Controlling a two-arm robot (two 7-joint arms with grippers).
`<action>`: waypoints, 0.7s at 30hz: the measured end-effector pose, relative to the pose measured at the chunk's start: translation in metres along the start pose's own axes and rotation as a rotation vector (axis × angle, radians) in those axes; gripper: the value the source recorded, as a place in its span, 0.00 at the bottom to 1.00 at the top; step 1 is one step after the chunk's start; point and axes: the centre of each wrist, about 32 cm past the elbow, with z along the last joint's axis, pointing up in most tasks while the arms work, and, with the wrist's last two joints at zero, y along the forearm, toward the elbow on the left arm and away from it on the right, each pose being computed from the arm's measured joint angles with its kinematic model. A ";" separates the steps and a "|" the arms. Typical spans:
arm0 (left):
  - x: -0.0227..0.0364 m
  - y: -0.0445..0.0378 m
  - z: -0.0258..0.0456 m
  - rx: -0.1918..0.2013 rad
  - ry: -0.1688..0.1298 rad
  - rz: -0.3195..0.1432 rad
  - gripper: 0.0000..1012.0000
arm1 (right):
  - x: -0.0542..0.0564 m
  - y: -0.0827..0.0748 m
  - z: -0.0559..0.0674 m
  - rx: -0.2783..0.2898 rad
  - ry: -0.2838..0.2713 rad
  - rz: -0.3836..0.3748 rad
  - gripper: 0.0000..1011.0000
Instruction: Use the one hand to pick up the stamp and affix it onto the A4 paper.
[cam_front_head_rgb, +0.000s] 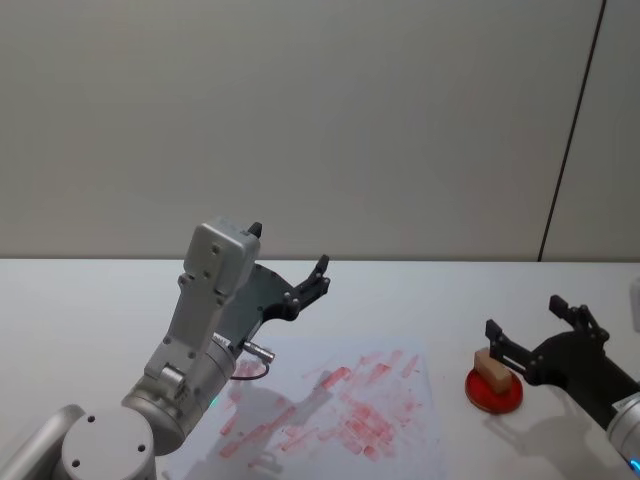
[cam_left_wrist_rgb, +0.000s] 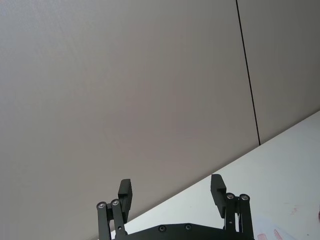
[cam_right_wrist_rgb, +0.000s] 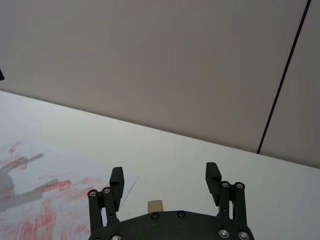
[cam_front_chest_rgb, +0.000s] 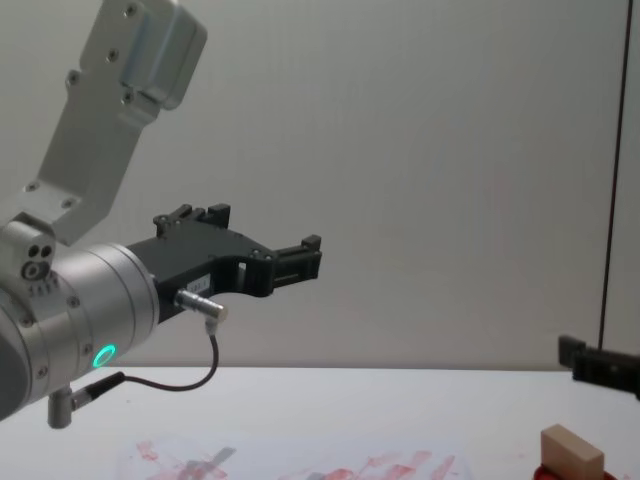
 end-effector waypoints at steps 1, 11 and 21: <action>0.0000 0.0000 0.0000 0.000 0.000 0.000 0.99 | 0.001 0.000 -0.002 -0.008 -0.002 0.004 0.99; 0.0000 0.0000 0.0000 0.000 0.000 0.000 0.99 | 0.002 0.004 -0.013 -0.058 -0.021 0.038 0.99; 0.0000 0.0000 0.0000 0.000 0.000 0.000 0.99 | 0.000 0.011 -0.024 -0.100 -0.028 0.054 0.99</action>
